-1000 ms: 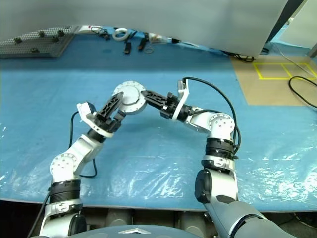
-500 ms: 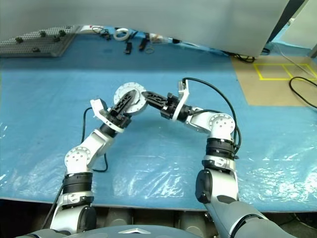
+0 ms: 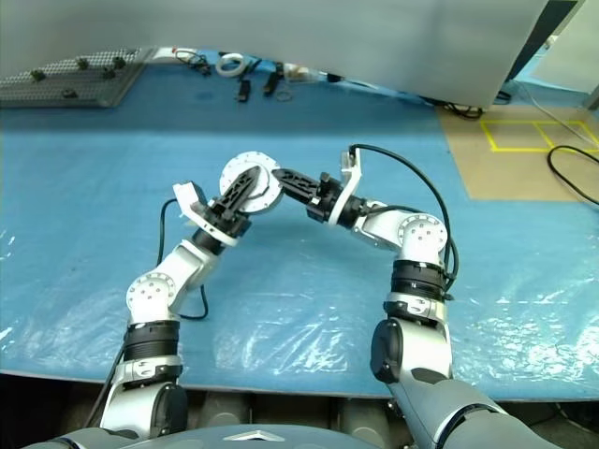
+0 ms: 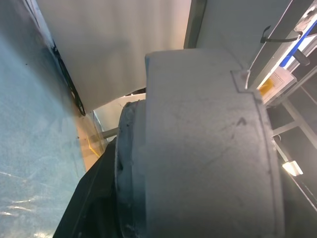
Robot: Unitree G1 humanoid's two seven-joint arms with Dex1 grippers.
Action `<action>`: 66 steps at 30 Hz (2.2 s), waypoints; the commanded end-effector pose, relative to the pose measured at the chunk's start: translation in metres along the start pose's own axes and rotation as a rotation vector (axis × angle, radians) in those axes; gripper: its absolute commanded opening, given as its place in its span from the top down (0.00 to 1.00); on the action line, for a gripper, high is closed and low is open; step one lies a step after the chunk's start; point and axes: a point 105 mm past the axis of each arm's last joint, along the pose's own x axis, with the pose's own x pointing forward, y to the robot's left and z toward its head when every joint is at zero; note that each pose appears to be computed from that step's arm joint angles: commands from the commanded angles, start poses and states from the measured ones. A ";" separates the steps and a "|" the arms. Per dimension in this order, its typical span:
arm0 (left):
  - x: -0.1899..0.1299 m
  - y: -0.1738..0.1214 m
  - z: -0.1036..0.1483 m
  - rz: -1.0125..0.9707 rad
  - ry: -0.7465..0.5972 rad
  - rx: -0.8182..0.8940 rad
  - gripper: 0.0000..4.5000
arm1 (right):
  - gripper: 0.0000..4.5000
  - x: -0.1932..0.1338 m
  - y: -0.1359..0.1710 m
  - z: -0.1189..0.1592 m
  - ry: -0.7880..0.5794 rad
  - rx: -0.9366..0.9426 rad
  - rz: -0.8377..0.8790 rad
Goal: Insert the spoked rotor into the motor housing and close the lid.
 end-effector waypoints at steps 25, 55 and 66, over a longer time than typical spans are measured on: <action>-0.004 -0.049 0.096 -0.012 -0.255 0.278 0.45 | 0.30 0.003 -0.004 -0.004 0.028 -0.002 -0.012; -0.134 0.051 0.219 0.746 -0.421 0.668 0.03 | 0.29 0.004 -0.011 -0.011 0.053 -0.057 -0.045; -0.207 0.001 0.250 0.836 -0.342 0.861 0.03 | 0.29 0.004 -0.013 -0.012 0.042 -0.062 -0.038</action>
